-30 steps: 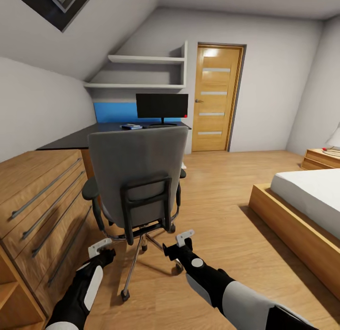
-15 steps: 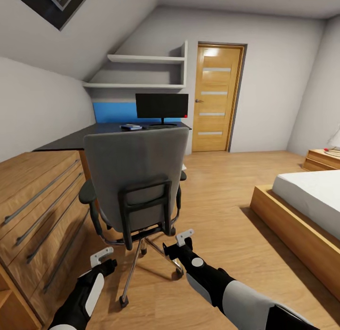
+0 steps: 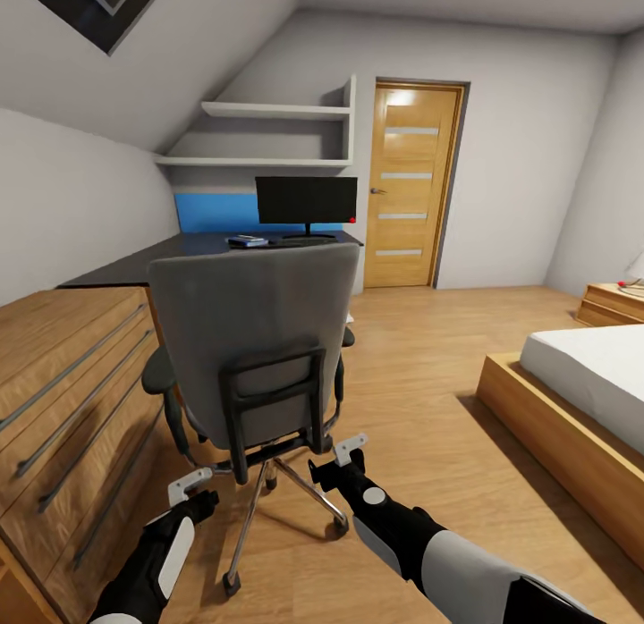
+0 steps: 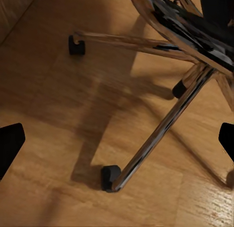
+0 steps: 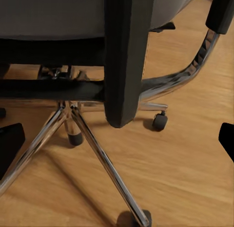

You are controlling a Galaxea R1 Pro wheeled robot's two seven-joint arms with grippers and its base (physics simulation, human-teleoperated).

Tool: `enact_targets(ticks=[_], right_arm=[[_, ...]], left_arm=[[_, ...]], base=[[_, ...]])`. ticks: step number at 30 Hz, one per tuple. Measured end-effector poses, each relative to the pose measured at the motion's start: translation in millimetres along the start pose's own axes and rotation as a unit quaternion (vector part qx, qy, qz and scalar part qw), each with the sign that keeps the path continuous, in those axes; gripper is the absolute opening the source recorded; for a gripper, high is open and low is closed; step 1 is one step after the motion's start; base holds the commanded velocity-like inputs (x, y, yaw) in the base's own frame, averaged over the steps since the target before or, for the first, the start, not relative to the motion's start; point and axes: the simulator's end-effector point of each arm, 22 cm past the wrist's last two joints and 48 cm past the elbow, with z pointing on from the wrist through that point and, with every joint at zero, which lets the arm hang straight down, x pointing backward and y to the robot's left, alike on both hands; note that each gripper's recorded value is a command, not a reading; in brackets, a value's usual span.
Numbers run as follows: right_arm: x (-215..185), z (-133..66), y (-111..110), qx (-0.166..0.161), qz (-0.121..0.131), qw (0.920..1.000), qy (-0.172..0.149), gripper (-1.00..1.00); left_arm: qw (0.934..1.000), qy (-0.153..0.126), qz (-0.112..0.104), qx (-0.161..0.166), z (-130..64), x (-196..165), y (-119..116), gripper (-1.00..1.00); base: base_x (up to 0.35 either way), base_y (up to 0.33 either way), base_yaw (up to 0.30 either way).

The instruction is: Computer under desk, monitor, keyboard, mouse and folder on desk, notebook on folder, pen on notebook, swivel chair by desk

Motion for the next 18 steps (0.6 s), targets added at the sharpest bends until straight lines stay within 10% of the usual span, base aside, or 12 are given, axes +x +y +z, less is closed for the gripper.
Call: enact_targets(ticks=[18], right_arm=[[-0.1,0.0,-0.4,0.000,0.000,1.0000,0.000,1.00]], left_arm=[[1.0000,-0.001,0.001,-0.002,-0.1,-0.6,1.4,1.00]], base=[[0.070,0.000,0.000]])
